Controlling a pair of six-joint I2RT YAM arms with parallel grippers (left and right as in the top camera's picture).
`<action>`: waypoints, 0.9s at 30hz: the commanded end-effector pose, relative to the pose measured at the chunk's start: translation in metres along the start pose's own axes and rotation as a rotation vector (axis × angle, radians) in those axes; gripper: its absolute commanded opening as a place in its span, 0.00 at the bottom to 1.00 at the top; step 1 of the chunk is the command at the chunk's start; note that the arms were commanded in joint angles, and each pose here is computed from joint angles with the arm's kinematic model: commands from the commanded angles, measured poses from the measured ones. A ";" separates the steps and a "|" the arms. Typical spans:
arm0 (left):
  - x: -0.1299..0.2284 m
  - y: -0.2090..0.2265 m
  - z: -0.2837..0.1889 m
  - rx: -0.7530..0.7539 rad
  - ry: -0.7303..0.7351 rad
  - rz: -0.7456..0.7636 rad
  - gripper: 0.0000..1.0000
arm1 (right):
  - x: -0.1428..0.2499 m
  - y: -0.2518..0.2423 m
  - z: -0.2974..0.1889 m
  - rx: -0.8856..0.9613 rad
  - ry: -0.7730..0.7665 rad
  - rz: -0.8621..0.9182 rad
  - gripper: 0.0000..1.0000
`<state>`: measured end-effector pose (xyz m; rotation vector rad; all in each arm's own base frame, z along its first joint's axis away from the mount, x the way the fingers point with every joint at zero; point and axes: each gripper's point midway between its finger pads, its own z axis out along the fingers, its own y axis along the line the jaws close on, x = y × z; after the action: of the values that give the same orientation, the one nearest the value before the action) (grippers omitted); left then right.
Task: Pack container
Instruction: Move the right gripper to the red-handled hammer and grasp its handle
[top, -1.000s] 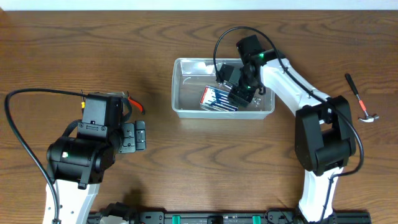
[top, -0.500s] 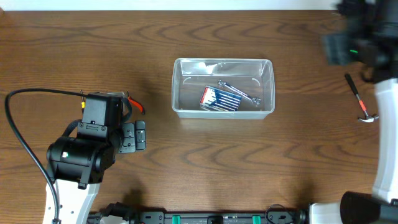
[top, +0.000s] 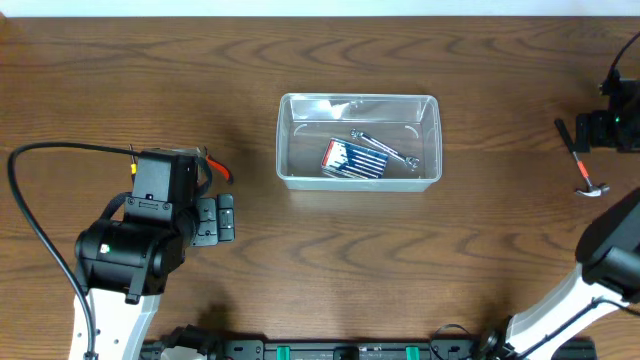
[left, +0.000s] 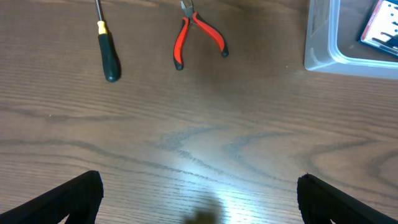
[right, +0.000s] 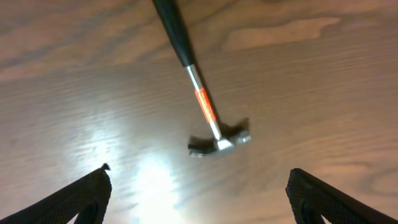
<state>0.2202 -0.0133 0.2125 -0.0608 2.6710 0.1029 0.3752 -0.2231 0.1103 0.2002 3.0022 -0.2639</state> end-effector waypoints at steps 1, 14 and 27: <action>-0.002 0.003 -0.003 -0.010 -0.006 -0.012 0.98 | 0.003 0.002 0.029 -0.053 0.043 0.002 0.91; -0.002 0.003 -0.003 -0.010 -0.007 -0.012 0.98 | 0.006 -0.014 0.076 -0.064 0.077 -0.027 0.89; -0.010 0.002 -0.003 -0.004 -0.037 -0.017 0.98 | 0.013 -0.018 0.098 -0.195 0.047 0.010 0.87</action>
<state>0.2247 -0.0142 0.2148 -0.0628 2.6503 0.0964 0.3683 -0.2653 0.0345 0.2328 3.0318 -0.0536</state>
